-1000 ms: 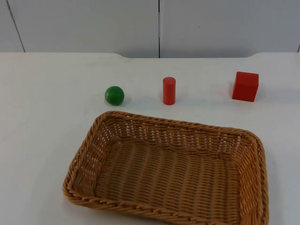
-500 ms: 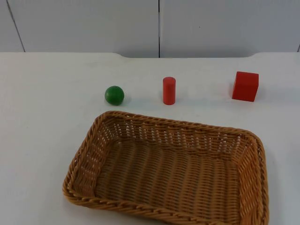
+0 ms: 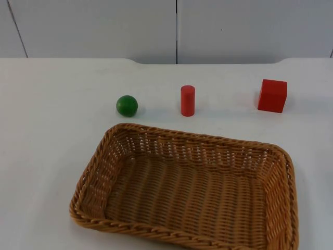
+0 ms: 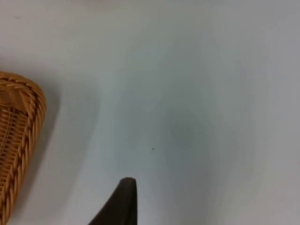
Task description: Pick up the basket with the left hand and place the object to the left of the red cylinder into the basket with the right hand.
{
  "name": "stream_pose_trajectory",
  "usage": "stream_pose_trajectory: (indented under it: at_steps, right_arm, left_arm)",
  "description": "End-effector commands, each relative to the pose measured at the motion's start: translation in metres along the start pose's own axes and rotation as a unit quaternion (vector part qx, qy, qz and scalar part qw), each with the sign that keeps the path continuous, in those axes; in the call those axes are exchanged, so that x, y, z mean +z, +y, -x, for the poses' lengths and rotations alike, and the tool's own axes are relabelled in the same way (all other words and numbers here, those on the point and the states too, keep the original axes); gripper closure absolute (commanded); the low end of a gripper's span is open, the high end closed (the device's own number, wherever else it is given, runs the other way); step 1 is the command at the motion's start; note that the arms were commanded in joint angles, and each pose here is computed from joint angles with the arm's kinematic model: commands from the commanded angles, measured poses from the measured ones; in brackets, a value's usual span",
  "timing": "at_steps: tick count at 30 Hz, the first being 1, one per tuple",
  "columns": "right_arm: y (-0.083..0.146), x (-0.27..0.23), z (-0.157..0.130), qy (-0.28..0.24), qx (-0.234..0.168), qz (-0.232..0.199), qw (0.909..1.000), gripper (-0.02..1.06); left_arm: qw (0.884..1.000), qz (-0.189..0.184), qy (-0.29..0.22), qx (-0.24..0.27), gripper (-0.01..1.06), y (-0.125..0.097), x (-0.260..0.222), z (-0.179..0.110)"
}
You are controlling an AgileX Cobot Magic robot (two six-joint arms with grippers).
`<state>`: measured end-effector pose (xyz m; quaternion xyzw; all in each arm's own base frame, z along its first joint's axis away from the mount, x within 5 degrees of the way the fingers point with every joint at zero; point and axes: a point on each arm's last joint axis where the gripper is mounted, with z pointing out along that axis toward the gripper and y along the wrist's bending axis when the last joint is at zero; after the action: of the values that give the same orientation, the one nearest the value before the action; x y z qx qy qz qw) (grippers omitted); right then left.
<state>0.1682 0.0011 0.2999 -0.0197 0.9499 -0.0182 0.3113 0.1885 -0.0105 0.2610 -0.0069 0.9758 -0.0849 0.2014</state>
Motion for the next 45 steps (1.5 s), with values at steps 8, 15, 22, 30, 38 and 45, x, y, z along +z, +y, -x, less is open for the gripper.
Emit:
stream_pose_trajectory:
  at_steps: [8, 15, 22, 30, 38, 45]
  right_arm:
    - [0.001, -0.001, 0.003, -0.01, 0.011, 0.009, 0.9999, -0.01]
    - [0.001, -0.001, 0.003, -0.01, 0.011, 0.009, 0.9999, -0.01]
    - [0.001, -0.001, 0.002, -0.008, 0.012, 0.009, 0.9999, -0.01]
    - [0.001, -0.001, 0.002, -0.006, 0.008, 0.009, 0.9999, -0.01]
    - [0.0, -0.001, 0.002, -0.005, -0.005, 0.003, 1.0, -0.01]
    - [0.0, -0.001, 0.002, -0.005, -0.005, 0.002, 1.0, -0.01]
  left_arm:
    - [0.998, -0.037, 0.041, 0.021, 0.0, -0.006, 0.036, 0.017]
    - [0.992, -0.054, 0.095, 0.064, 0.0, -0.032, 0.08, 0.04]
    - [0.983, -0.061, 0.139, 0.101, 0.0, -0.06, 0.134, 0.067]
    - [0.974, -0.076, 0.176, 0.118, 0.0, -0.08, 0.192, 0.081]
    - [0.967, -0.099, 0.203, 0.117, 0.1, -0.085, 0.224, 0.069]
    - [0.966, -0.103, 0.213, 0.105, 0.59, -0.084, 0.237, 0.064]
